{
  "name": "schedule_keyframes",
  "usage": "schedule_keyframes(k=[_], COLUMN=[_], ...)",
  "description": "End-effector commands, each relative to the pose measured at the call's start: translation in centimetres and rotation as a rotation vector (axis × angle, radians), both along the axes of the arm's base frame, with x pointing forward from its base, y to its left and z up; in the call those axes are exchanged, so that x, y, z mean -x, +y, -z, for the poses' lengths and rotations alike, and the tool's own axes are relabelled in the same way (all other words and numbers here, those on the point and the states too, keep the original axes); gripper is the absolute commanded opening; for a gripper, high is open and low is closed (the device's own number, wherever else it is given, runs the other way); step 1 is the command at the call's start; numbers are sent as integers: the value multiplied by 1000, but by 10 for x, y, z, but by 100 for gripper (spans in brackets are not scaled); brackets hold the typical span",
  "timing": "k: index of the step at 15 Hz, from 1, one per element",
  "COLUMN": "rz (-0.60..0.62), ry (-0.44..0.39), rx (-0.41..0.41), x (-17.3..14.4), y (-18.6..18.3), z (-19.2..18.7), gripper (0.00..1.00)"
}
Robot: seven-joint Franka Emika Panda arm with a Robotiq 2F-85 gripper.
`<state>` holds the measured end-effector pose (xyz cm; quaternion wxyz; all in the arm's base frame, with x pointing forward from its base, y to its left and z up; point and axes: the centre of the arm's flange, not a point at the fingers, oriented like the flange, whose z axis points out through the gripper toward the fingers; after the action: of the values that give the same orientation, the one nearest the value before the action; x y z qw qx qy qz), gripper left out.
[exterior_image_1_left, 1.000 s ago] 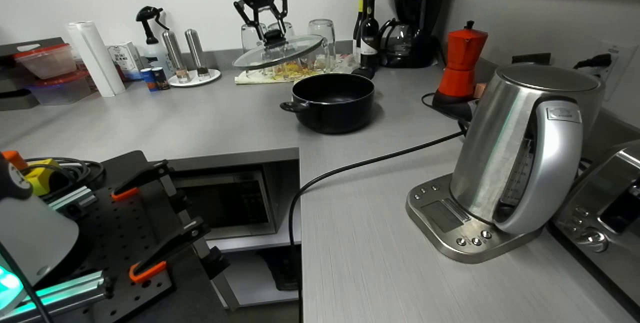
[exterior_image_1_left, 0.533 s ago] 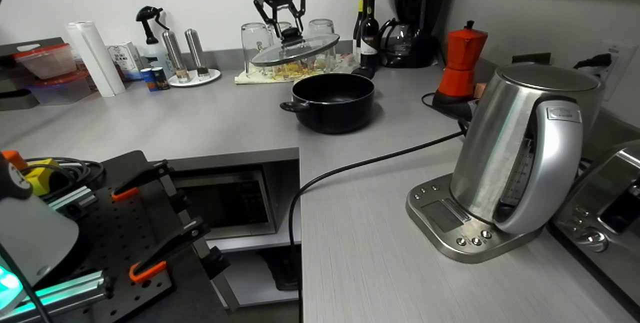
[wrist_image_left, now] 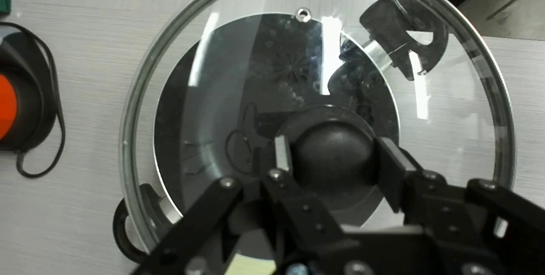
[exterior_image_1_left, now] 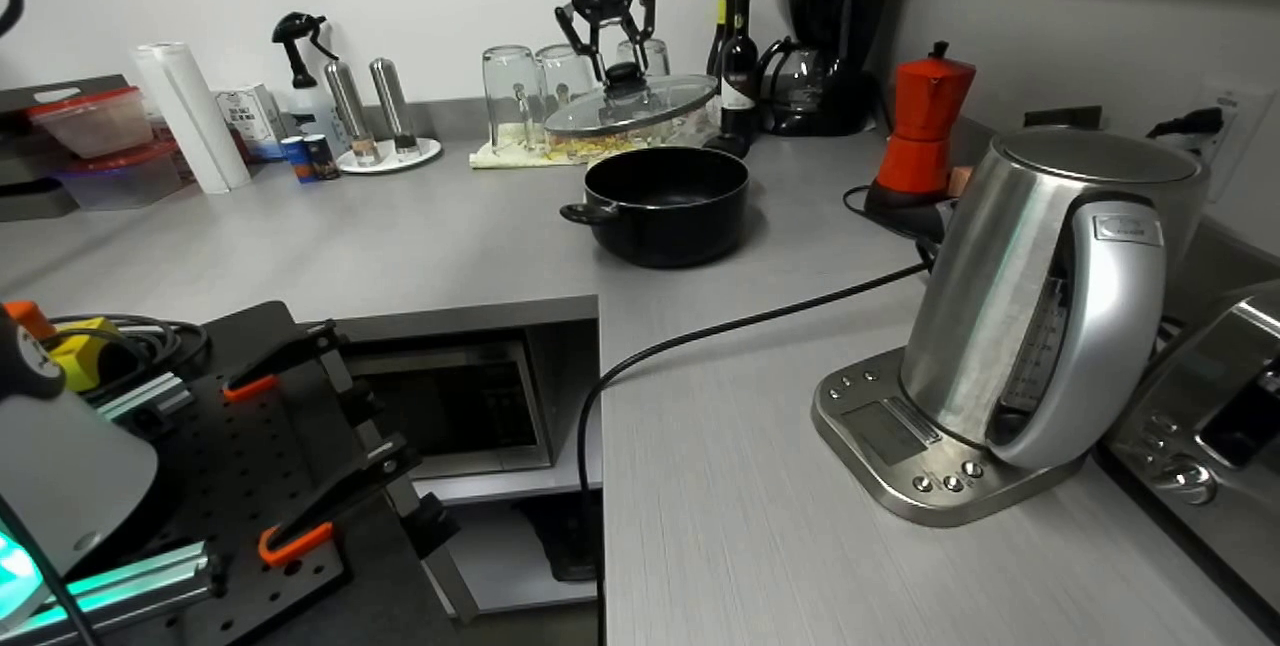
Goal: Put the lid on the pot
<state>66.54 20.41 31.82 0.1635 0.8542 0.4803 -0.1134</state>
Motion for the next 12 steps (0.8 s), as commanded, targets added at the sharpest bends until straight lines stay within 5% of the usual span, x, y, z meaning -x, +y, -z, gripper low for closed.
schedule_keyframes(k=[1, 12], rz=[4, 41], ry=[18, 19], rx=[-48, -117], x=[-32, -40], y=[-12, -39], z=[-7, 30], gripper=[25, 25])
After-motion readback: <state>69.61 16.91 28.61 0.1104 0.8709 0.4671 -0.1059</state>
